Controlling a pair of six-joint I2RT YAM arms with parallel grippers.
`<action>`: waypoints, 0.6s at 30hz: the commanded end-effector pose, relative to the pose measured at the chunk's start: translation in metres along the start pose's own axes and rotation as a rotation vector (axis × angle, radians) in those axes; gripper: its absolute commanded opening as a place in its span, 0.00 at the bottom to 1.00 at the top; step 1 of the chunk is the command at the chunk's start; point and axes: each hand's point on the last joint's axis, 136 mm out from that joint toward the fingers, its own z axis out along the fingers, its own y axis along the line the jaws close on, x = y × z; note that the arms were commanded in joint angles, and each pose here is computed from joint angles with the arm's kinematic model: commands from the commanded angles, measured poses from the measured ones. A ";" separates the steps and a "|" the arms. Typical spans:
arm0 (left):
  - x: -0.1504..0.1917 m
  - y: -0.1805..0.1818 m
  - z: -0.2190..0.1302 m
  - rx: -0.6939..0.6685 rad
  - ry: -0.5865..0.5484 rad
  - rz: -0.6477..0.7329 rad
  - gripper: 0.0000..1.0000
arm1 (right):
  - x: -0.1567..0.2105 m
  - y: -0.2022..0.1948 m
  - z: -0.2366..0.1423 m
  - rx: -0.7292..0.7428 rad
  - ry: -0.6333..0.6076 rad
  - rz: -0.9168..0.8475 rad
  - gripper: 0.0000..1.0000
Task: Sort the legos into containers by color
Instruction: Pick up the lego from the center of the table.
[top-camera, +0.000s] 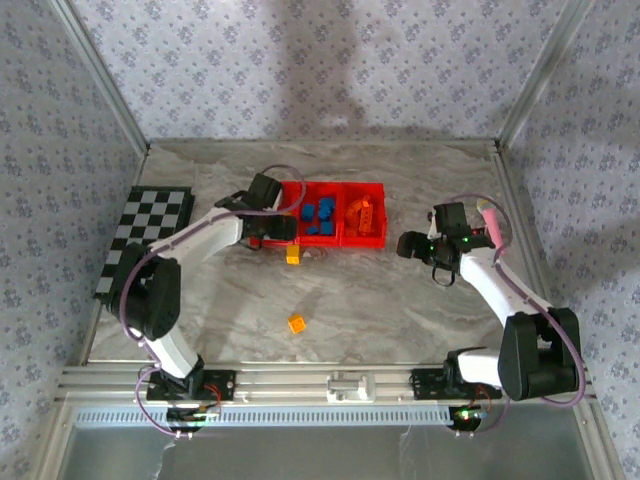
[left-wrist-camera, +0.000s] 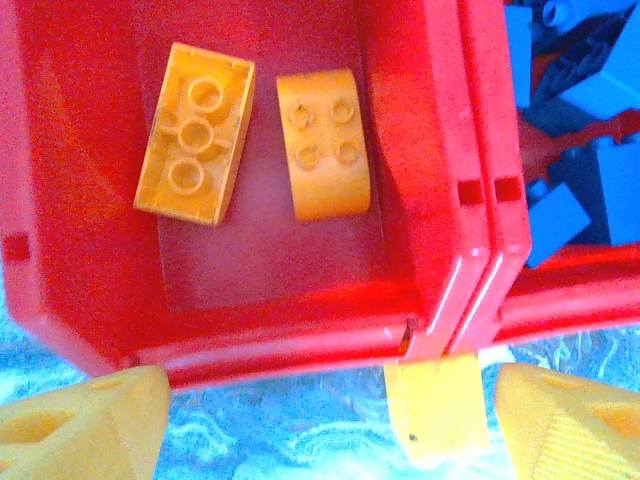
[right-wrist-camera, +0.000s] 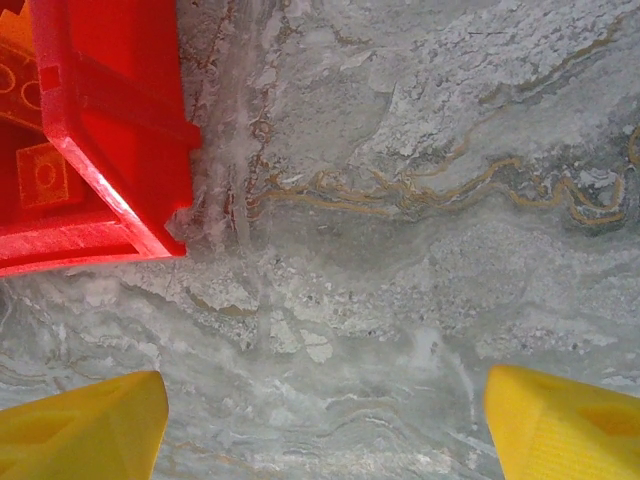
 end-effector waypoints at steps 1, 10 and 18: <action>0.000 -0.009 -0.021 0.048 -0.048 -0.004 0.86 | 0.004 0.002 0.004 -0.005 0.013 0.009 0.85; 0.043 -0.028 -0.005 0.049 0.042 -0.041 0.89 | 0.006 0.008 0.008 -0.012 0.017 0.000 0.85; 0.054 -0.033 0.029 -0.001 0.074 -0.096 0.96 | 0.007 0.007 0.005 -0.001 0.018 -0.015 0.85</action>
